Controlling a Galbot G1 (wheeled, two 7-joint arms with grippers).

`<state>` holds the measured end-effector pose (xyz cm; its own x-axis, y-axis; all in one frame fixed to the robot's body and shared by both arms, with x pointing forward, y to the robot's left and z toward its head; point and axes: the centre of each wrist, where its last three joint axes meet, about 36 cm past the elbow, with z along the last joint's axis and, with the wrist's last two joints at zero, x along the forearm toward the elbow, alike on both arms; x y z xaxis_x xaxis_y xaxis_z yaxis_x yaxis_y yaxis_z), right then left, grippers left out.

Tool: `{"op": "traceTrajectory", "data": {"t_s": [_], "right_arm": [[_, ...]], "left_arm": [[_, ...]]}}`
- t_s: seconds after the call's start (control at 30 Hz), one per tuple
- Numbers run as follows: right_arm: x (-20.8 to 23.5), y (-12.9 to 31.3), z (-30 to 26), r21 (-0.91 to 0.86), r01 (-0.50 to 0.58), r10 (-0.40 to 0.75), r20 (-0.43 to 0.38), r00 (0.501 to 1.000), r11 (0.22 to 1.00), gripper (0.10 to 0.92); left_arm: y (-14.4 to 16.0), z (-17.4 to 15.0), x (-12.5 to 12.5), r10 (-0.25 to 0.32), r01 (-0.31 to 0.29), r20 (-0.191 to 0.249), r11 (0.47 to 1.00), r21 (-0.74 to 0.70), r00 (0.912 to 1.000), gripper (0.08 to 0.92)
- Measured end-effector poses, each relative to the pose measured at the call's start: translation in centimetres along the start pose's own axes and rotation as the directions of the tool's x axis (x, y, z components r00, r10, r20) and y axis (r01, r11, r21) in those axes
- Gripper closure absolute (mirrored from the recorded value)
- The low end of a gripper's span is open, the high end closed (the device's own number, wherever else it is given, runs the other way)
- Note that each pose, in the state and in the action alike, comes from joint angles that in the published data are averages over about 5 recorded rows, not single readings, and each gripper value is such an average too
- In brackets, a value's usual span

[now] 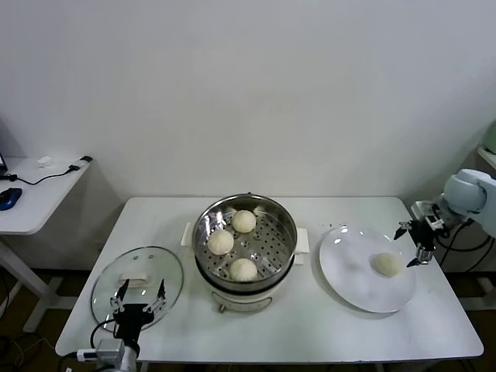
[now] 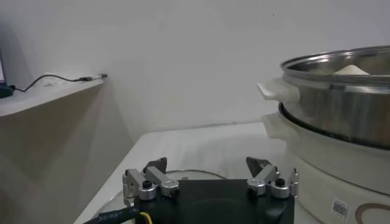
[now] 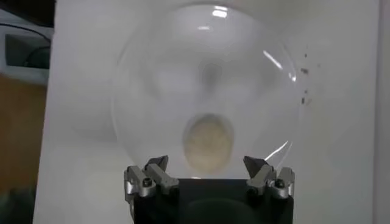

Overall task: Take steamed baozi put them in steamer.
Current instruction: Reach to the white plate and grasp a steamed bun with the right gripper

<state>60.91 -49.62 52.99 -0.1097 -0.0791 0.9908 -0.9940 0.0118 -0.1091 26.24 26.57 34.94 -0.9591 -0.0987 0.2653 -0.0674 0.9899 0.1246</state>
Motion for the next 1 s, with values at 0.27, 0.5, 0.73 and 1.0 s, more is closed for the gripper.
{"op": "traceTrajectory", "data": {"t_s": [0.27, 0.5, 0.73, 1.0], "right_arm": [[-3.8, 0.4, 0.0, -0.065, -0.010, 0.008, -0.030, 1.000, 0.998, 0.200], [-5.7, 0.0, -0.5, -0.084, -0.031, 0.027, -0.044, 0.999, 0.996, 0.200], [-7.1, -0.3, -1.1, -0.087, -0.037, 0.032, -0.050, 0.998, 0.996, 0.200], [-7.7, -0.6, -1.7, -0.083, -0.032, 0.028, -0.052, 0.998, 0.996, 0.263]], "left_arm": [[0.1, 0.2, 0.2, -0.005, 0.005, -0.003, 1.000, -0.001, 1.0000, 0.177], [-0.1, 0.3, 0.3, -0.003, 0.003, -0.002, 1.000, 0.000, 1.0000, 0.177], [-0.2, 0.3, 0.3, -0.001, 0.001, -0.002, 1.000, -0.001, 1.0000, 0.177], [-0.2, 0.3, 0.2, -0.002, 0.002, -0.001, 1.000, -0.001, 1.0000, 0.177]]}}
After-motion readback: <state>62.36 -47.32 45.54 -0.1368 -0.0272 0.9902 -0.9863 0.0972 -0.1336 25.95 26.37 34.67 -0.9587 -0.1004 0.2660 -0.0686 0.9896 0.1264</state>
